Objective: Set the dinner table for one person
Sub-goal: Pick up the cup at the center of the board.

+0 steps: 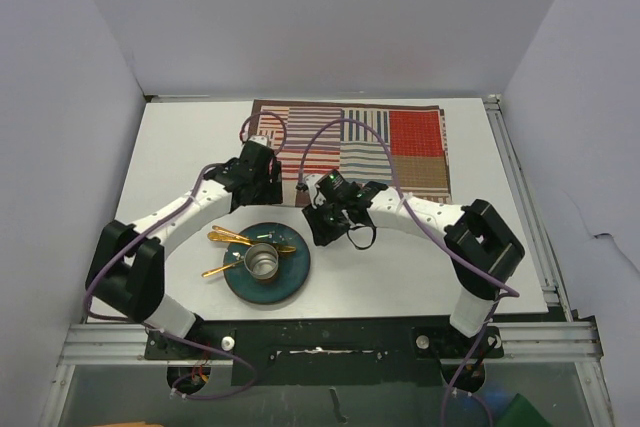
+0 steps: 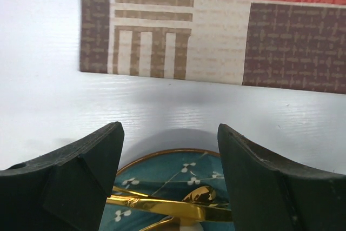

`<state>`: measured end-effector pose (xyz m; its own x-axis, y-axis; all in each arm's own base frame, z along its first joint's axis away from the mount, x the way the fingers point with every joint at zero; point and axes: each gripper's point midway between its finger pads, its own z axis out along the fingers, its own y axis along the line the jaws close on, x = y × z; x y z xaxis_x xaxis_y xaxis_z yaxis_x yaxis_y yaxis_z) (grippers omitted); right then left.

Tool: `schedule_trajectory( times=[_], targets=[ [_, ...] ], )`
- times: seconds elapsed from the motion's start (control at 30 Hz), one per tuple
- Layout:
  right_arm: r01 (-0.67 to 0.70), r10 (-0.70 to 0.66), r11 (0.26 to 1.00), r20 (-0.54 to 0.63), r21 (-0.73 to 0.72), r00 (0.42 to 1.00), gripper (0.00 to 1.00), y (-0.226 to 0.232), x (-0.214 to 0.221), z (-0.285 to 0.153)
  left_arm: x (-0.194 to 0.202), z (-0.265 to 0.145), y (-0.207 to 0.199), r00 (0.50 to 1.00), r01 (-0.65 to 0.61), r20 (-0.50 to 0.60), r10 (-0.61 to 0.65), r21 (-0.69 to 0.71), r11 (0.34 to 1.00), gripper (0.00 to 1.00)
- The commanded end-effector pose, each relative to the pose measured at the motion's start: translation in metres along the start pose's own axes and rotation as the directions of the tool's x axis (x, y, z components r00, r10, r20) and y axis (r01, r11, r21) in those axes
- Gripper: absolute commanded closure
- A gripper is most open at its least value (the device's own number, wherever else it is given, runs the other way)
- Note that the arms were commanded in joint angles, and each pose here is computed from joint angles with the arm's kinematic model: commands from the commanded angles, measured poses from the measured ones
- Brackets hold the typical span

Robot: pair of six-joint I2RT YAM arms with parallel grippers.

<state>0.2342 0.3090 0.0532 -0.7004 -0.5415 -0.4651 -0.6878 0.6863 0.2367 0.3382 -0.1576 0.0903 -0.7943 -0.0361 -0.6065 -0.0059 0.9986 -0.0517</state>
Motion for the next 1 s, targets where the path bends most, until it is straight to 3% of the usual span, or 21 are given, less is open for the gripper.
schedule_trajectory(
  times=[0.0,0.13,0.67,0.97],
  targets=[
    [0.023,-0.02,0.999,0.076,-0.04,0.997,0.68,0.017,-0.019,-0.012,-0.033,-0.037,0.019,0.988,0.054,0.144,-0.046,-0.052,0.997,0.29],
    [0.037,-0.033,0.998,0.069,-0.054,0.997,0.67,0.026,-0.022,-0.009,-0.032,-0.047,0.042,0.989,0.072,0.136,-0.056,-0.112,0.991,0.29],
    [0.036,-0.036,0.999,-0.009,-0.025,0.999,0.67,0.024,-0.005,0.016,-0.005,-0.078,0.015,0.998,0.059,0.02,-0.062,0.119,0.991,0.29],
    [0.067,-0.067,0.997,0.024,-0.036,0.998,0.67,0.036,-0.027,0.001,0.004,-0.074,0.046,0.999,0.043,0.016,-0.043,-0.025,0.999,0.29]
  ],
)
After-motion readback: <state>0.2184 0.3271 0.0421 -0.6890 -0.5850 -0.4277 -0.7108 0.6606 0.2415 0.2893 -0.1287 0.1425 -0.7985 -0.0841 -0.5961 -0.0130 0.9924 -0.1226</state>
